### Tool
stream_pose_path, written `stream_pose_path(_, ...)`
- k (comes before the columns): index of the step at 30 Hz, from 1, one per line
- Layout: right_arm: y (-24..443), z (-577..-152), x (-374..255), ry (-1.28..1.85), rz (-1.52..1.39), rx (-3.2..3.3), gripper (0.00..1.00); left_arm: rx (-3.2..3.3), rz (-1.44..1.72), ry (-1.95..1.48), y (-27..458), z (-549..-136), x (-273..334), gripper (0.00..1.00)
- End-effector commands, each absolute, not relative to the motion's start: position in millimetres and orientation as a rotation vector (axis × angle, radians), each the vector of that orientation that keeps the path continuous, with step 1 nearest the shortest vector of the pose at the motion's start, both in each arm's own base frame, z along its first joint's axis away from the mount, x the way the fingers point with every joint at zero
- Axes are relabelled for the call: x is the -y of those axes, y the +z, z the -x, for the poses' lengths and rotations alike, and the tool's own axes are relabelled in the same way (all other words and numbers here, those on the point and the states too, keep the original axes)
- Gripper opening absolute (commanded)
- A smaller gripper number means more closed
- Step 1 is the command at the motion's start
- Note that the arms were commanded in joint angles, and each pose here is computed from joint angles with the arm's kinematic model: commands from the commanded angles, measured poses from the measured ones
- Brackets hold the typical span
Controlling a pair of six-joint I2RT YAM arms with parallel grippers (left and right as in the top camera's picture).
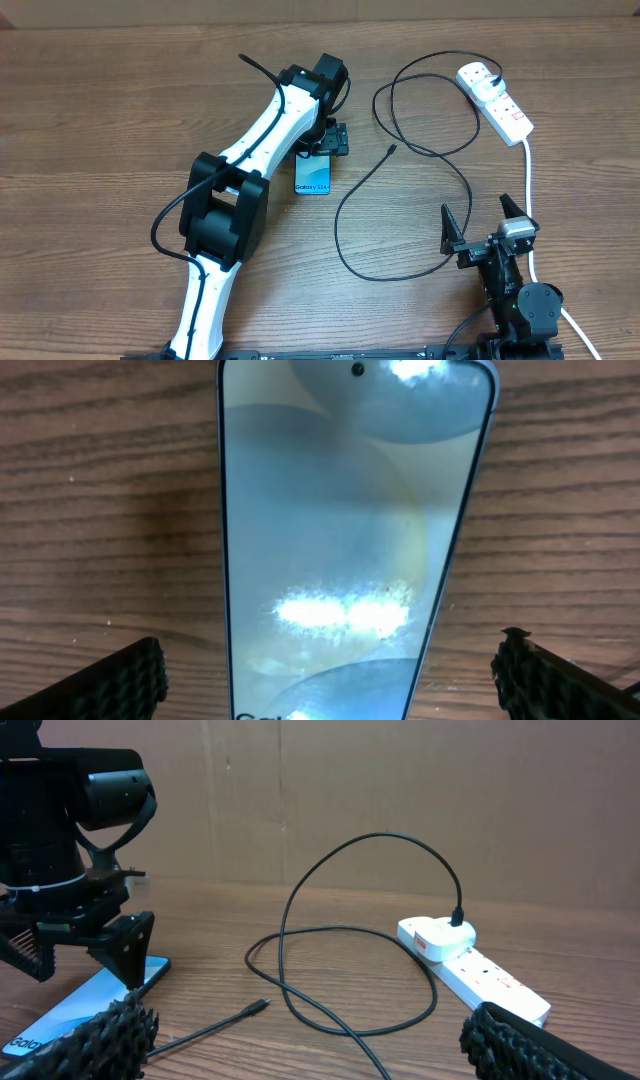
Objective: Plug charger to phone and switch on socket
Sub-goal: 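Lower the left gripper and grasp the phone's top edge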
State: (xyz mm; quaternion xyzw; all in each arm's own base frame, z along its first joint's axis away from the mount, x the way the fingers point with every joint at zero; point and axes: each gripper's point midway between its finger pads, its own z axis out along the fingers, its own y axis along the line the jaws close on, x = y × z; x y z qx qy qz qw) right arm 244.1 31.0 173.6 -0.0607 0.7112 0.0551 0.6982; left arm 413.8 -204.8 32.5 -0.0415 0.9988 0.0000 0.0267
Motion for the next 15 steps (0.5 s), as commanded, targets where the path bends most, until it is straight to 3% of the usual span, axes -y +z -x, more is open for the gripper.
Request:
stream_pose_path(1, 170.4, -244.7, -29.6, 0.116, 0.130, -1.588, 1.00, -3.093, 0.129, -0.016, 27.5, -414.8, 208.0, 1.00)
stream_pose_path(15, 170.4, -244.7, -29.6, 0.116, 0.130, -1.588, 1.00, -3.094, 0.090, -0.027, 25.9, -415.1, 209.4, 1.00)
